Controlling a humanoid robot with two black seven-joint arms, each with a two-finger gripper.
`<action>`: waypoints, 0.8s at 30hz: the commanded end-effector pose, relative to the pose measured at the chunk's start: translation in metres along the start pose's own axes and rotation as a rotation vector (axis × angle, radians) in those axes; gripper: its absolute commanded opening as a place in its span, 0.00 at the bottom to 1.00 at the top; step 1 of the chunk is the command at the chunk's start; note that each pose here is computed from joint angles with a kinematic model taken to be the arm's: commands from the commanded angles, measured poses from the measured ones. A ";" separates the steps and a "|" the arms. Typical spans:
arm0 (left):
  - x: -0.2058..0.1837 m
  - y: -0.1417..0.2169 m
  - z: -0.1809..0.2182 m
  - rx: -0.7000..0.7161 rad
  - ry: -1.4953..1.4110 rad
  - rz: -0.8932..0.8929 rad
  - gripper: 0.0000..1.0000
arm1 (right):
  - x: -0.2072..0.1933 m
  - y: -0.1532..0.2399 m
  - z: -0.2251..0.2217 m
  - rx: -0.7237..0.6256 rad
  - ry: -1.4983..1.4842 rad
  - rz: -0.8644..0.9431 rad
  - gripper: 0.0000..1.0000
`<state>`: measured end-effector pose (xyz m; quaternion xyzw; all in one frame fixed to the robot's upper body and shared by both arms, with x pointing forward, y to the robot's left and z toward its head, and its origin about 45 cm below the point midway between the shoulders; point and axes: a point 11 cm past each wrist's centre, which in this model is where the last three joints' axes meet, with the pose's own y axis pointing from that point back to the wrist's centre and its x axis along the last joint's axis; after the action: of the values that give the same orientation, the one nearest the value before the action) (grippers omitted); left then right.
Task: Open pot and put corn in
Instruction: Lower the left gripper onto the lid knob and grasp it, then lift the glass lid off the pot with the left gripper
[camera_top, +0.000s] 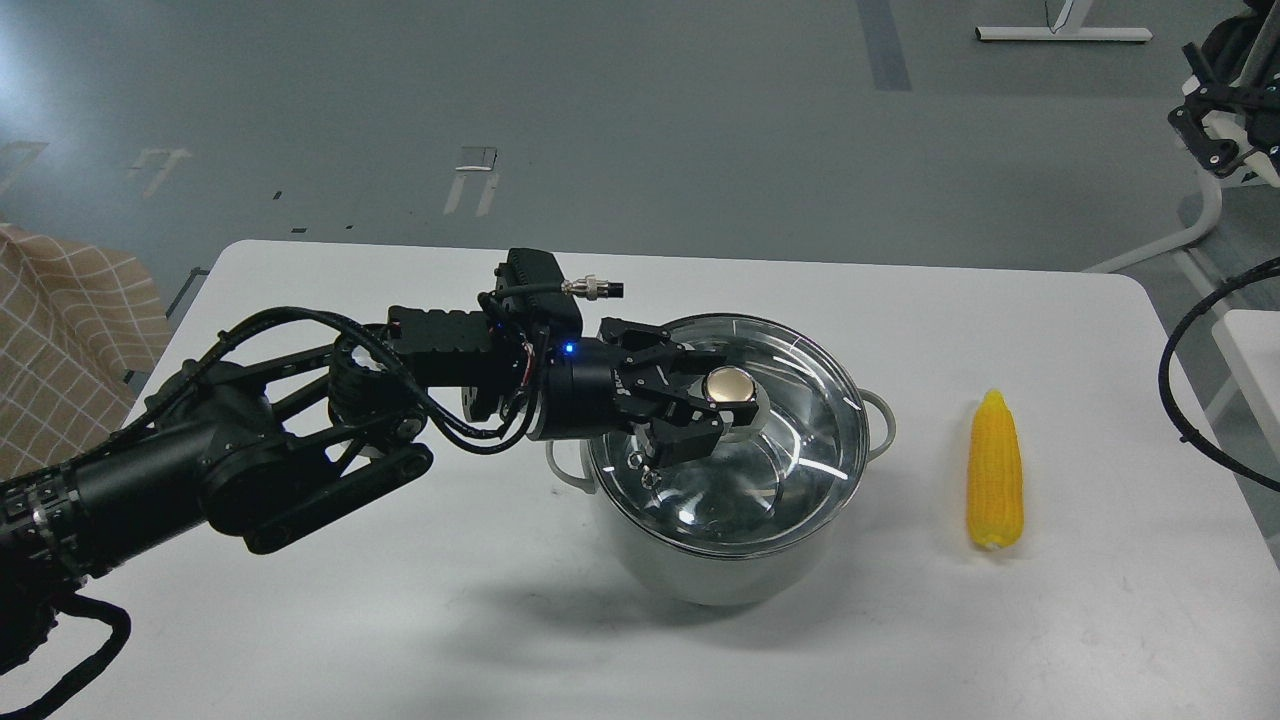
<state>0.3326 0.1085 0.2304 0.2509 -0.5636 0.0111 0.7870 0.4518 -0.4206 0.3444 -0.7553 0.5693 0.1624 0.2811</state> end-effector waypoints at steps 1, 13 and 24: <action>0.001 0.000 0.000 -0.002 -0.002 0.001 0.53 | 0.000 0.000 0.000 0.000 0.000 0.000 1.00; 0.012 0.004 0.009 -0.024 -0.042 0.014 0.46 | 0.000 0.000 0.000 -0.001 0.000 0.001 1.00; 0.053 0.067 -0.019 0.096 -0.092 0.097 0.46 | 0.002 0.001 -0.001 0.000 0.002 0.006 1.00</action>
<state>0.3427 0.1390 0.2835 0.2510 -0.6078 0.0411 0.7523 0.4519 -0.4222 0.3442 -0.7542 0.5711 0.1626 0.2804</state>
